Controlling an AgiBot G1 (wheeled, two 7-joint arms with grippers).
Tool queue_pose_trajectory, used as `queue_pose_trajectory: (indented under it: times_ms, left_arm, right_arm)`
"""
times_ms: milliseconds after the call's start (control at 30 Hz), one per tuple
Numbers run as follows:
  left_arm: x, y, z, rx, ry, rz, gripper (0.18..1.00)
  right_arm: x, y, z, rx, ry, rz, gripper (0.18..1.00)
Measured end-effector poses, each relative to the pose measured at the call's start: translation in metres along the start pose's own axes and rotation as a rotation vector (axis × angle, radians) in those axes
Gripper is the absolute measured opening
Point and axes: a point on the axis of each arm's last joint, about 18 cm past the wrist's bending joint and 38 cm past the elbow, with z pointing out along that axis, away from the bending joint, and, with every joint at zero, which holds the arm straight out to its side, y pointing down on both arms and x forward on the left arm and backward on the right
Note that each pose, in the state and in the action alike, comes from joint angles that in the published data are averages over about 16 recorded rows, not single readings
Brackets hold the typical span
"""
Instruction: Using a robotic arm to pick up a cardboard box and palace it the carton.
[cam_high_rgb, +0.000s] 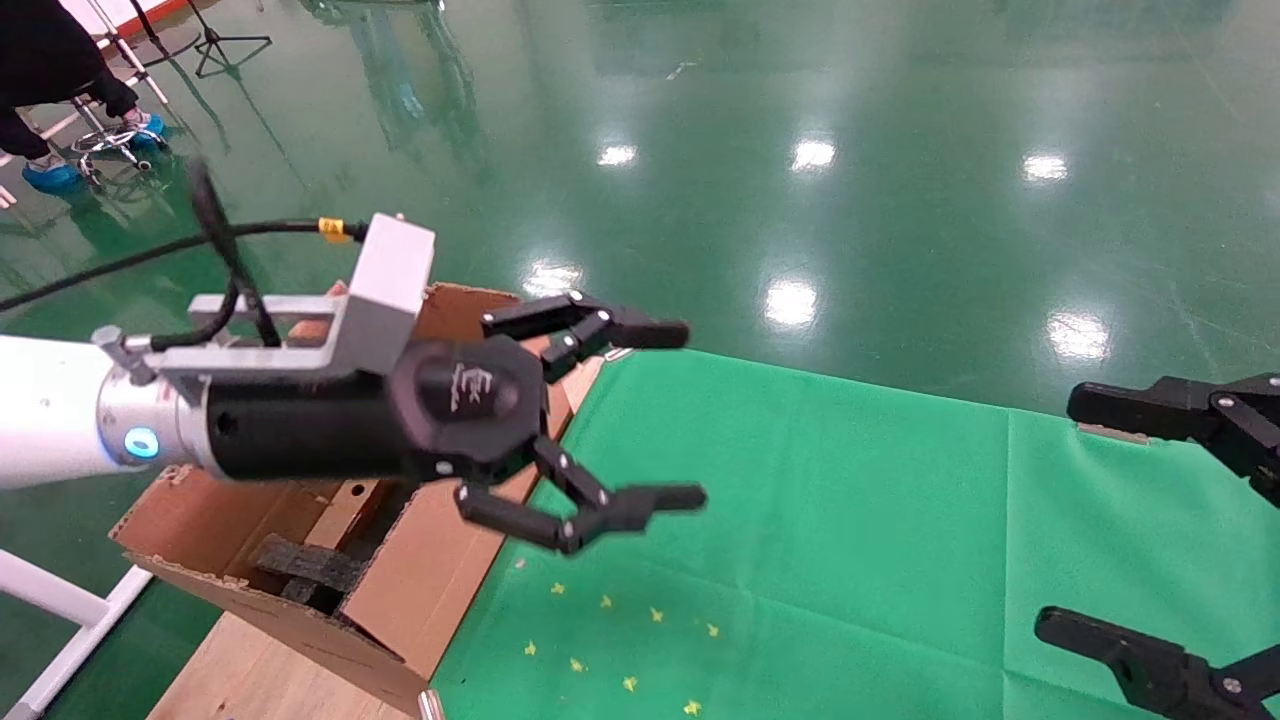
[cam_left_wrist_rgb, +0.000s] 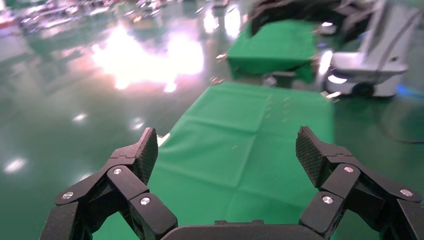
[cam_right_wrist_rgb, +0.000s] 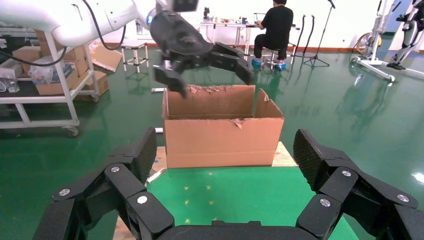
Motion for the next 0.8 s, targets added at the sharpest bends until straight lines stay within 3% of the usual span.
queue_pose_trajectory:
  times_ms: [367, 800]
  left_arm:
    - [0.033, -0.011, 0.013, 0.097, 0.120, 0.004, 1.001]
    - [0.034, -0.012, 0.014, 0.102, 0.124, 0.004, 1.001]
  right_arm:
    - [0.000, 0.000, 0.000, 0.000, 0.000, 0.000, 1.001]
    - [0.000, 0.000, 0.000, 0.000, 0.001, 0.000, 1.001]
